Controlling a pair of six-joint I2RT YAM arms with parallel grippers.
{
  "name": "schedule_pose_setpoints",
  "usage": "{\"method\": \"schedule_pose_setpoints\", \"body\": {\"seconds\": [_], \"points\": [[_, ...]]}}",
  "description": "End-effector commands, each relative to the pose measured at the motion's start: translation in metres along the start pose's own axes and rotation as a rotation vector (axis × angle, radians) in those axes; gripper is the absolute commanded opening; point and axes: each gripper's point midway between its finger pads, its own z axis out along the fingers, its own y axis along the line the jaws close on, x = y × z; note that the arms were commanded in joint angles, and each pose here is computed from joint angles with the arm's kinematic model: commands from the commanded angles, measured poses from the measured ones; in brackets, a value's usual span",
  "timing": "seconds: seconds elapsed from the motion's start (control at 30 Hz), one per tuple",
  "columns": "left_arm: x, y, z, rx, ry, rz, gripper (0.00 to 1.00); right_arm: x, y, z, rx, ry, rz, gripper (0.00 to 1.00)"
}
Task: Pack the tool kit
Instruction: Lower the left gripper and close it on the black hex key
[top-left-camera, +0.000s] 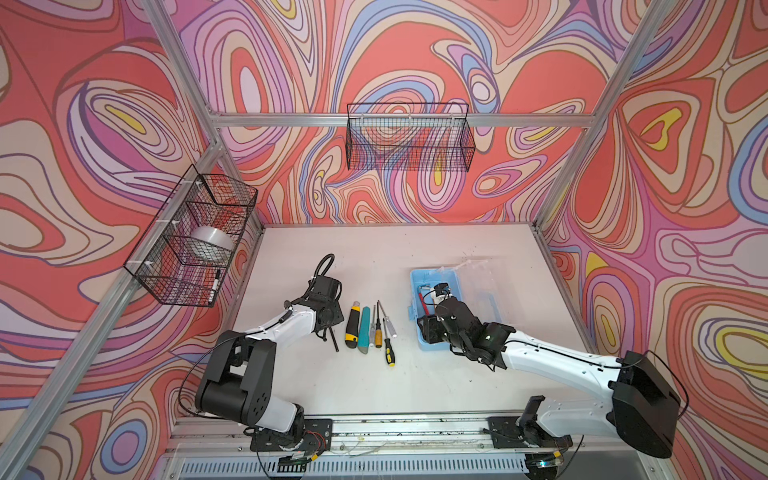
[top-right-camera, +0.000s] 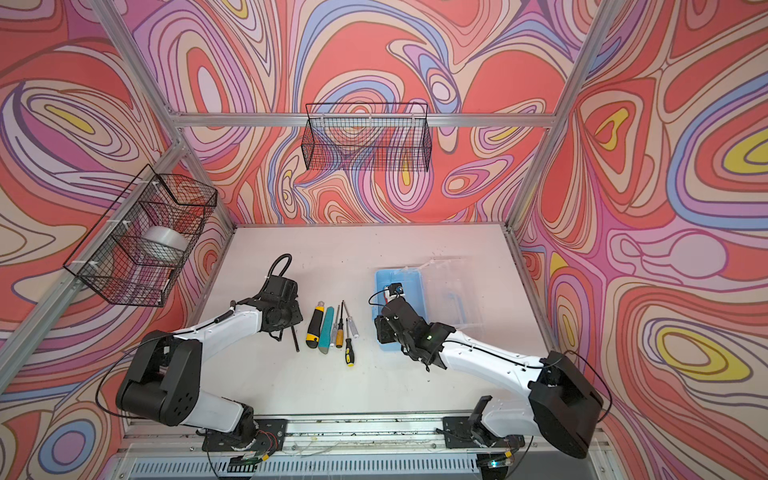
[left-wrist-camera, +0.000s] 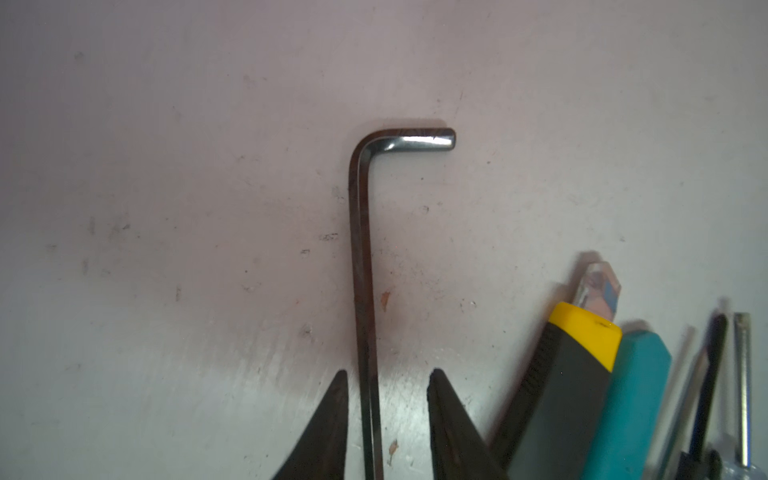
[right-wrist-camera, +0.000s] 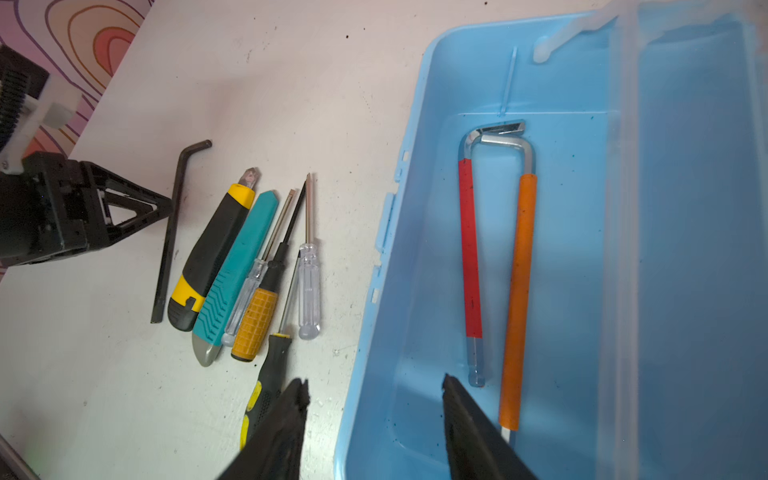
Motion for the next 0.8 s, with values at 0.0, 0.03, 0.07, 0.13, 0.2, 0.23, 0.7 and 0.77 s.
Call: {"method": "schedule_pose_setpoints", "body": {"seconds": [0.0, 0.03, 0.07, 0.13, 0.2, 0.23, 0.7, 0.77], "points": [[-0.014, -0.011, 0.002, 0.031, -0.023, -0.011, 0.3, -0.016, 0.012, -0.002, -0.035, -0.039, 0.006, 0.54], [-0.014, -0.01, 0.003, 0.028, -0.019, -0.011, 0.29, -0.016, 0.013, -0.002, -0.034, -0.038, 0.004, 0.54], [-0.013, -0.01, 0.004, 0.026, -0.016, -0.01, 0.28, -0.015, 0.012, -0.001, -0.032, -0.037, 0.006, 0.54], [-0.012, -0.006, 0.007, 0.013, -0.011, -0.009, 0.25, -0.015, 0.011, -0.001, -0.026, -0.039, 0.007, 0.54], [-0.009, -0.002, 0.01, 0.004, 0.001, -0.01, 0.25, -0.015, 0.011, 0.0, -0.024, -0.041, 0.008, 0.54], [-0.007, 0.0, 0.012, -0.003, 0.007, -0.013, 0.25, -0.015, 0.011, 0.0, -0.024, -0.044, 0.009, 0.54], [0.005, 0.004, 0.022, -0.004, 0.06, -0.007, 0.17, -0.013, 0.01, 0.005, -0.022, -0.036, 0.008, 0.54], [0.007, 0.005, 0.021, -0.003, 0.064, -0.012, 0.17, -0.012, 0.01, 0.005, -0.022, -0.037, 0.008, 0.54]]}}
